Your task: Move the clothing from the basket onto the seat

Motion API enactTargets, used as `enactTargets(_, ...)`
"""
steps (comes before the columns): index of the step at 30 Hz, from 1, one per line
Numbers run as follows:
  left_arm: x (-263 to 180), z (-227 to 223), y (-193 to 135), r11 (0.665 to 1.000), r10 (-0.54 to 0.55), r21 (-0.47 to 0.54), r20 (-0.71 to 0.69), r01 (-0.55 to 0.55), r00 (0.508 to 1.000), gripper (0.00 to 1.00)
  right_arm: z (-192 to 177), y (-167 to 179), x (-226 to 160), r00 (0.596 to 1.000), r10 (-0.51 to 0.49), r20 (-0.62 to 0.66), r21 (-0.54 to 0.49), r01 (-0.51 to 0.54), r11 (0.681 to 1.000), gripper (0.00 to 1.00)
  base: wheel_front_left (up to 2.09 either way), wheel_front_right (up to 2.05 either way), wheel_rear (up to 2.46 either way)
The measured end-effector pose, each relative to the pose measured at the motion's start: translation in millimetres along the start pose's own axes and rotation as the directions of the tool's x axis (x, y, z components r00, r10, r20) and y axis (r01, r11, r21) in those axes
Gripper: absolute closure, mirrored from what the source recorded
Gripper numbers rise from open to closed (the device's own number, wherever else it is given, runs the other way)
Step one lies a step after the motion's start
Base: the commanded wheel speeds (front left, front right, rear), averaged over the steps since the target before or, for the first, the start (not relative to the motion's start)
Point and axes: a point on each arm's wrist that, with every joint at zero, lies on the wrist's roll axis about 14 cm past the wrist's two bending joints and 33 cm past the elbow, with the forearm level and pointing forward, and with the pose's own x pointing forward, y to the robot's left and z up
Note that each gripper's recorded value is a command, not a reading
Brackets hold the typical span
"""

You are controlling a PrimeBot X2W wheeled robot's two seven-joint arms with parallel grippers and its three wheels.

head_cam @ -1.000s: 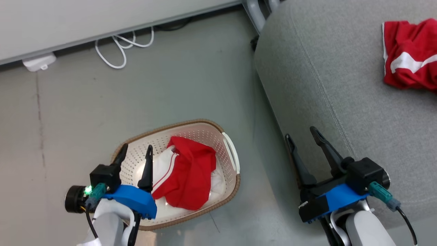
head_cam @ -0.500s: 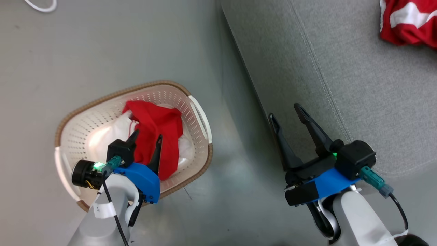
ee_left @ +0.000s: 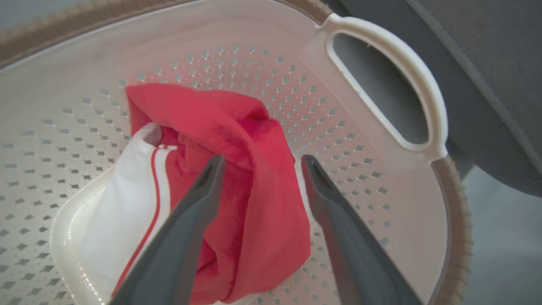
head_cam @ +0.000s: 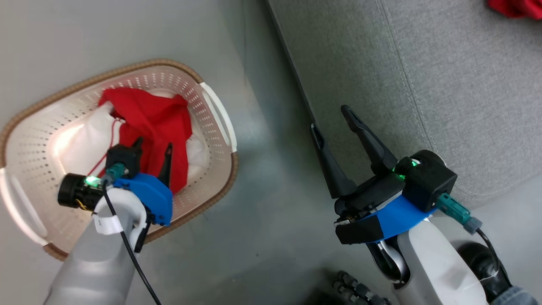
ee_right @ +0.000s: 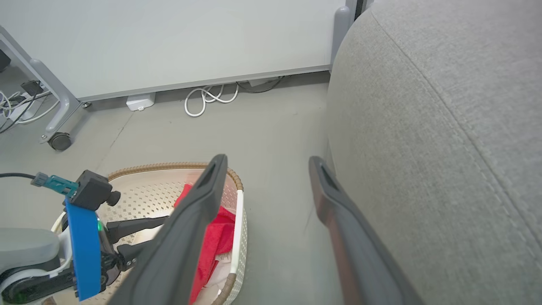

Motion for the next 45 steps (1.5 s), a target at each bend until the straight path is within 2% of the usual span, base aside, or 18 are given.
enactTargets(12, 36.3, -33.9, 10.2, 1.0, 0.005, -0.027, -0.087, -0.007, 0.996, 0.0, -22.4, -4.6, 6.8, 0.999, -0.008, -0.051, 0.029, 0.01, 1.0, 0.0, 0.0, 0.0, 0.0)
enactTargets(23, 40.9, -53.9, 15.1, 0.999, 0.027, -0.029, -0.15, -0.032, 0.988, 0.0, -27.1, -5.7, 9.8, 0.998, -0.009, -0.06, 0.033, 0.011, 0.999, 0.0, 0.0, 0.0, 0.0)
enactTargets(24, 41.1, -53.8, 14.4, 0.999, 0.025, -0.029, -0.151, -0.03, 0.988, 0.05, -26.9, -6.0, 9.7, 0.998, -0.01, -0.06, 0.033, 0.012, 0.999, 0.0, 0.0, 0.0, 0.0)
enactTargets(25, 41.4, -53.0, 13.9, 0.999, 0.024, -0.028, -0.15, -0.029, 0.988, 0.24, -26.5, -6.2, 9.6, 0.998, -0.01, -0.059, 0.033, 0.012, 0.999, 0.0, 0.0, 0.0, 0.0)
enactTargets(27, 42.4, -50.5, 13.4, 0.999, 0.023, -0.024, -0.147, -0.027, 0.989, 0.54, -25.9, -6.2, 9.4, 0.998, -0.01, -0.058, 0.032, 0.012, 0.999, 0.0, 0.0, 0.0, 0.0)
enactTargets(29, 42.9, -49.6, 12.5, 0.999, 0.02, -0.024, -0.146, -0.024, 0.989, 1.0, -25.2, -6.2, 9.5, 0.998, -0.01, -0.056, 0.034, 0.012, 0.999, 0.0, 0.0, 0.0, 0.0)
enactTargets(45, 41.3, -42.6, 7.0, 1.0, 0.009, -0.022, -0.138, -0.012, 0.99, 1.0, -17.3, -2.6, 10.0, 0.999, 0.0, -0.035, 0.041, 0.002, 0.999, 0.0, 0.0, 0.0, 0.0)
